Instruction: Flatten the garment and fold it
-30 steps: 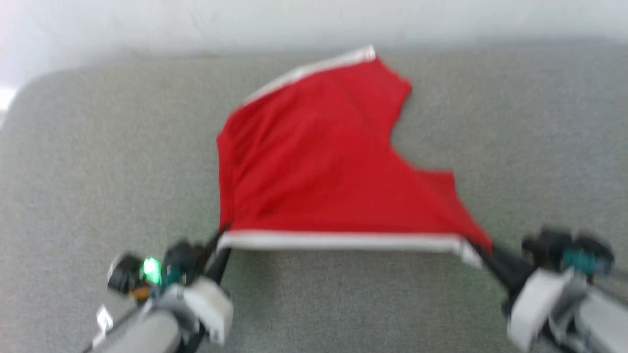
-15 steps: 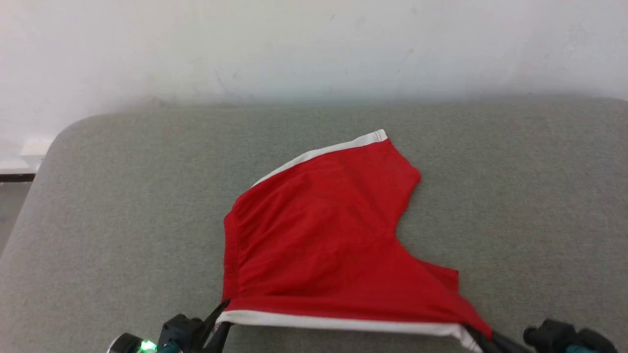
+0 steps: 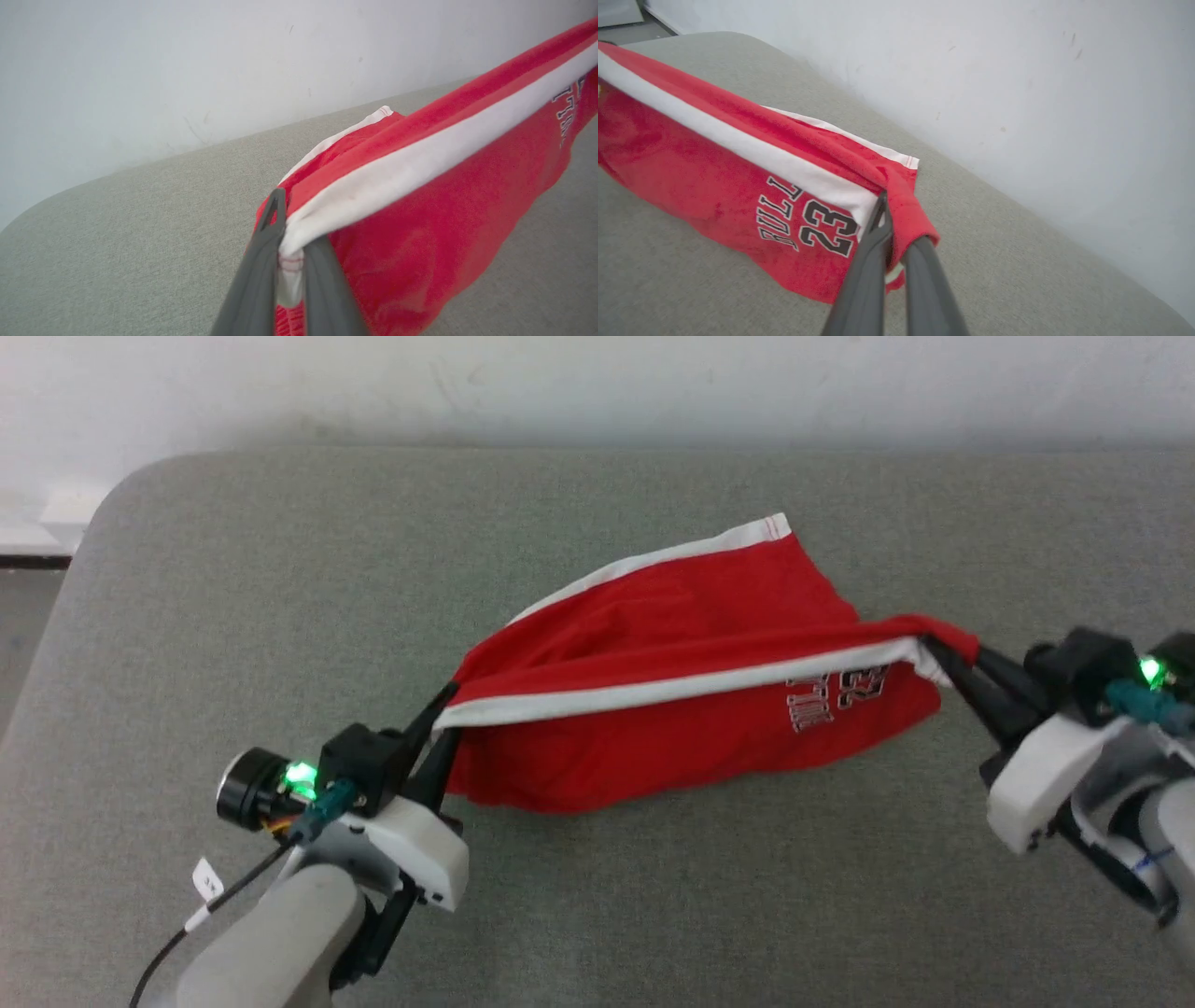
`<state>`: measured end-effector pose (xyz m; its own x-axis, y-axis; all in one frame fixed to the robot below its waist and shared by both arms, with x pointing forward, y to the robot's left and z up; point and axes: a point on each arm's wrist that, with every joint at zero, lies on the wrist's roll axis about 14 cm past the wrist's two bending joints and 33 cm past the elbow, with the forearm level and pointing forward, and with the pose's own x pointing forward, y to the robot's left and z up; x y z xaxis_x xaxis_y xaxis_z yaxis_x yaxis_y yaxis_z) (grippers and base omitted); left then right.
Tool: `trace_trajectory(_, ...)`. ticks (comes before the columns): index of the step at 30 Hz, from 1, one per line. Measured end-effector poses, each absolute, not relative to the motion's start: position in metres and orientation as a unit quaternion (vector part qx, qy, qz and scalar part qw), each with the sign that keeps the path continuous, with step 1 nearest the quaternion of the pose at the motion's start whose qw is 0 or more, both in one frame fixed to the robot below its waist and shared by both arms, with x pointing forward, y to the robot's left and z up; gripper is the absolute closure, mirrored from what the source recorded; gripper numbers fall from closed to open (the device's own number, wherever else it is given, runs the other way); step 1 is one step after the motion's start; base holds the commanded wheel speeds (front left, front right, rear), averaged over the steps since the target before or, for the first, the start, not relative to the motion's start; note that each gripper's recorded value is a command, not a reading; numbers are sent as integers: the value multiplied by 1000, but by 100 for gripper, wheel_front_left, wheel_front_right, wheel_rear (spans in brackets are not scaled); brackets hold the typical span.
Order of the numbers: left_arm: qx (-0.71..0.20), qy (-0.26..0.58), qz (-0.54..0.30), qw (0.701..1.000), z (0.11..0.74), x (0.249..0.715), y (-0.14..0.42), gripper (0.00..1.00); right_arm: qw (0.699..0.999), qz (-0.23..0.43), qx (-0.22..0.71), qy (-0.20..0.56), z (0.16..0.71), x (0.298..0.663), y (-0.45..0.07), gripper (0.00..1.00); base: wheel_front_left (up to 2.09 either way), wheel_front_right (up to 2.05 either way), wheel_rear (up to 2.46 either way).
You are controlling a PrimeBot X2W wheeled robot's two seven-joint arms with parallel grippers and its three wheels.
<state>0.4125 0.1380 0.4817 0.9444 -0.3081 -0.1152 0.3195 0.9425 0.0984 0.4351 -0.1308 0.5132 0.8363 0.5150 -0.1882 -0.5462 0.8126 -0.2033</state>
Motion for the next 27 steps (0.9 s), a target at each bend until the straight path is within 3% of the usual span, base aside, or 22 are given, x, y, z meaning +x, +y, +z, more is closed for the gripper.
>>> trace_trajectory(12, 54, 76, -121, 988, 448, 480, 154, 100, 941, 274, -152, 131, 469, 560, -106, 100, 0, 0, 0)
trace_trajectory(16, 55, 107, -112, 986, 422, 484, 162, 100, 932, 283, -154, 169, 435, 578, -87, 100, 0, 0, 0)
trace_trajectory(20, 55, 130, -105, 984, 404, 481, 169, 100, 911, 301, -173, 223, 391, 572, -76, 100, 0, 0, 0)
trace_trajectory(21, 52, 132, -103, 984, 403, 480, 170, 91, 908, 305, -172, 229, 385, 570, -73, 100, 0, 0, 0)
trace_trajectory(22, 51, 131, -102, 985, 404, 479, 171, 51, 907, 308, -169, 231, 383, 569, -71, 79, 0, 0, 0)
trace_trajectory(23, 53, 128, -102, 985, 406, 479, 171, 0, 909, 309, -167, 227, 385, 570, -70, 15, 0, 0, 0)
trace_trajectory(24, 55, 124, -100, 986, 409, 480, 173, 0, 909, 310, -166, 223, 388, 571, -69, 0, 0, 0, 0)
trace_trajectory(27, 58, 103, -96, 988, 423, 481, 174, 0, 916, 310, -159, 201, 404, 575, -69, 0, 0, 0, 0)
